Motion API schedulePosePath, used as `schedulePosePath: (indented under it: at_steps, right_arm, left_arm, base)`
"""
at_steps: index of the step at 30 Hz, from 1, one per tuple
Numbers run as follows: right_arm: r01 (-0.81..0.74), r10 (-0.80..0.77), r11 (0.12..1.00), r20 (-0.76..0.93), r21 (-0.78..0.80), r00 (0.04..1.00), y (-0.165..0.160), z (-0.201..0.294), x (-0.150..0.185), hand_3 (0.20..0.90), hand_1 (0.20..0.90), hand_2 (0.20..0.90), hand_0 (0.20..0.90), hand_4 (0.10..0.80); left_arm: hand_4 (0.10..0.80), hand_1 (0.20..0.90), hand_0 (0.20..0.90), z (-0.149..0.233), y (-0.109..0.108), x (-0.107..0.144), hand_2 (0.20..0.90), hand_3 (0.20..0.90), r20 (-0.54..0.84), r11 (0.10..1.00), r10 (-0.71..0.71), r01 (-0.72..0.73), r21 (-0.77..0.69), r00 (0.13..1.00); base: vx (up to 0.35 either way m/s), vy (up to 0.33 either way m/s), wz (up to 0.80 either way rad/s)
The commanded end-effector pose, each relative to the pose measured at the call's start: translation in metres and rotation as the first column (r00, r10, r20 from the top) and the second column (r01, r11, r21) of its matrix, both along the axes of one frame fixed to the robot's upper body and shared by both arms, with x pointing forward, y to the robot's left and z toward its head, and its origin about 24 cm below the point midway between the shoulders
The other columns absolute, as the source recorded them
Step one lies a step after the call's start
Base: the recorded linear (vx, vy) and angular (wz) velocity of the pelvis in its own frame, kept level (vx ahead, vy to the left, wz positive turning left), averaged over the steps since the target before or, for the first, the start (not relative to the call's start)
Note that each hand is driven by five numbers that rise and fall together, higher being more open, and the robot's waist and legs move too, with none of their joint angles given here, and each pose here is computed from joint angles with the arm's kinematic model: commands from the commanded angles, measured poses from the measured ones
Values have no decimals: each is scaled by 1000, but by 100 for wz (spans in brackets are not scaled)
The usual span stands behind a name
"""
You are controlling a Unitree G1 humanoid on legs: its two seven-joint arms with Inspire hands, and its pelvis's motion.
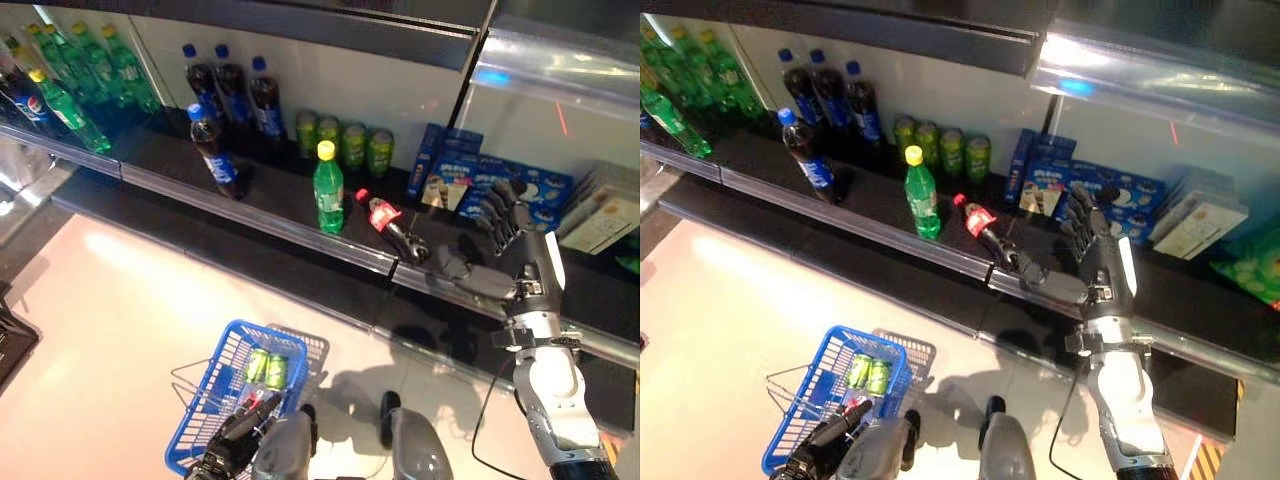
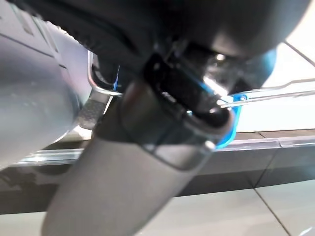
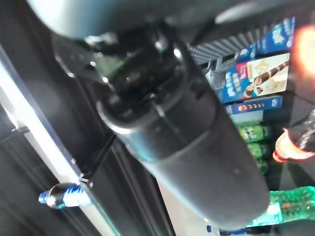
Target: Pick up the drink and place into the basket.
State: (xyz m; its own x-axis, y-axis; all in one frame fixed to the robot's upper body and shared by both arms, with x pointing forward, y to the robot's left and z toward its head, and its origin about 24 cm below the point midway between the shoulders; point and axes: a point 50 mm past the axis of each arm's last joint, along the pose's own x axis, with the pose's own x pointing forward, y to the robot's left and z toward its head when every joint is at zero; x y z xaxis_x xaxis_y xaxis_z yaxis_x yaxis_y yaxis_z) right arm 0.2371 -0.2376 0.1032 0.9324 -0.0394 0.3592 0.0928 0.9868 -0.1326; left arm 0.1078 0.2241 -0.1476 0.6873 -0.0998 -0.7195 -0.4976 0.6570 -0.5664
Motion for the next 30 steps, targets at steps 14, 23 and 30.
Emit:
schedulePosePath:
  at_steps: [14, 23, 30]
  right_arm:
    - [-21, 21, 1000, 278, -6, 960, 0, 52, -7, 900, 900, 900, 900, 800]
    - [-47, 37, 999, 301, 27, 953, -1, 53, -2, 900, 900, 900, 900, 800]
    - [-190, 198, 980, 194, -61, 961, 13, 41, 3, 900, 900, 900, 900, 800]
  left_arm:
    - [100, 300, 300, 3, 9, -44, 300, 200, -4, 983, -182, 182, 17, 983]
    - [100, 300, 300, 7, 7, -16, 300, 200, 60, 985, -166, 163, 50, 984]
    - [100, 300, 300, 13, 12, 10, 300, 200, 112, 989, -119, 107, 102, 987]
  base:
    - [-54, 10, 1]
    - [-90, 4, -6]
    - [-96, 19, -5]
